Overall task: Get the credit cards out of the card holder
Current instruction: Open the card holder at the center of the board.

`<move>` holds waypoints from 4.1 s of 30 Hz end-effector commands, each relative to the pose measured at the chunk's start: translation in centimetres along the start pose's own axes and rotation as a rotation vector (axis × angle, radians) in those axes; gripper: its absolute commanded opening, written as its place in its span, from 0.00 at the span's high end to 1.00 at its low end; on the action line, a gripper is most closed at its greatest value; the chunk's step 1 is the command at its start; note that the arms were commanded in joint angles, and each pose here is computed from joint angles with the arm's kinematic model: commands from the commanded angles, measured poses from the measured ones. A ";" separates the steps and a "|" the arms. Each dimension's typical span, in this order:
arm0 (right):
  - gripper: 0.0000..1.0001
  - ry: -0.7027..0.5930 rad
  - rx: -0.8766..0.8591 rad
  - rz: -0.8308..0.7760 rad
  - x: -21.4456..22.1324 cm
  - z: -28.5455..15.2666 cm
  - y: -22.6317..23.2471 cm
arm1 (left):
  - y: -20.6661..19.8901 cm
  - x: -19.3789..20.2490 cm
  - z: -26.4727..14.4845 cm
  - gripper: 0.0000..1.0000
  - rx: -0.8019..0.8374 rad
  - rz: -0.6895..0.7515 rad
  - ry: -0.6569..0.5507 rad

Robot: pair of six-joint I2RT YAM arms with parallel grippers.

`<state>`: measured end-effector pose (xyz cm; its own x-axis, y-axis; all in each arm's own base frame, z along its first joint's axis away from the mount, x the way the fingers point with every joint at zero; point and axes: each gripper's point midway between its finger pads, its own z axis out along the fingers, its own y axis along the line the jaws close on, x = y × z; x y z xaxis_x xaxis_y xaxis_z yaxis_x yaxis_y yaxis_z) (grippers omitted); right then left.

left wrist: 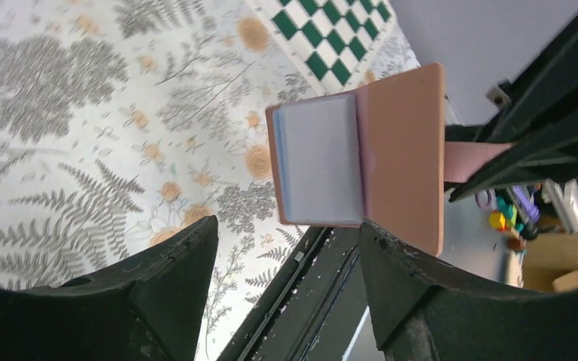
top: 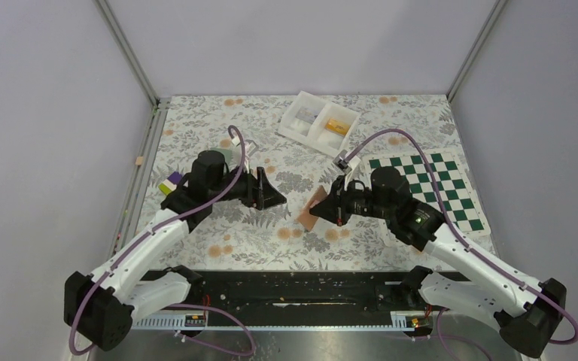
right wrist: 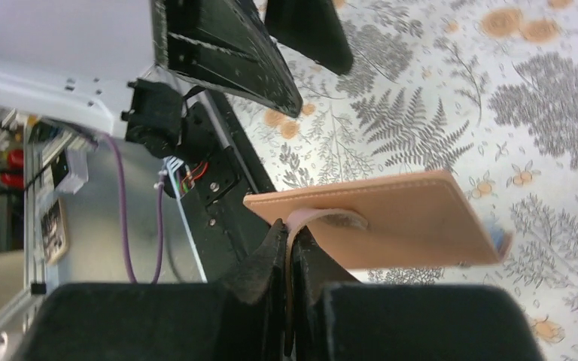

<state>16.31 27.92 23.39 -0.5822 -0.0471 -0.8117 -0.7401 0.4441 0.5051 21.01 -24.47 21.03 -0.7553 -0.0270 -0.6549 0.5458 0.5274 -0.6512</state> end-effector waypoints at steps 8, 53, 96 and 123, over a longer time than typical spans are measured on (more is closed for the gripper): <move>1.00 -0.092 0.203 -0.048 -5.5 -2.6 -1.0 | -9.6 -2.4 -3.5 0.22 0.242 0.562 -0.318; 0.41 -0.197 0.125 0.199 -7.1 -0.8 0.3 | -9.0 -3.6 -0.2 1.00 0.045 0.331 -0.381; 0.11 -0.459 0.237 -0.059 -7.1 10.4 2.8 | -3.4 -9.7 -6.9 1.00 -0.298 -0.976 -0.815; 1.00 -0.479 0.328 -0.104 -5.5 10.5 0.5 | -1.9 -8.7 -7.8 0.91 -0.406 -0.964 -0.822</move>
<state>22.52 38.13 23.05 -0.2899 0.2178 -0.9319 -0.5736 0.7399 0.3514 23.11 -19.27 28.76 -0.2962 -0.9488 -0.1096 -0.3832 0.2232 -0.8963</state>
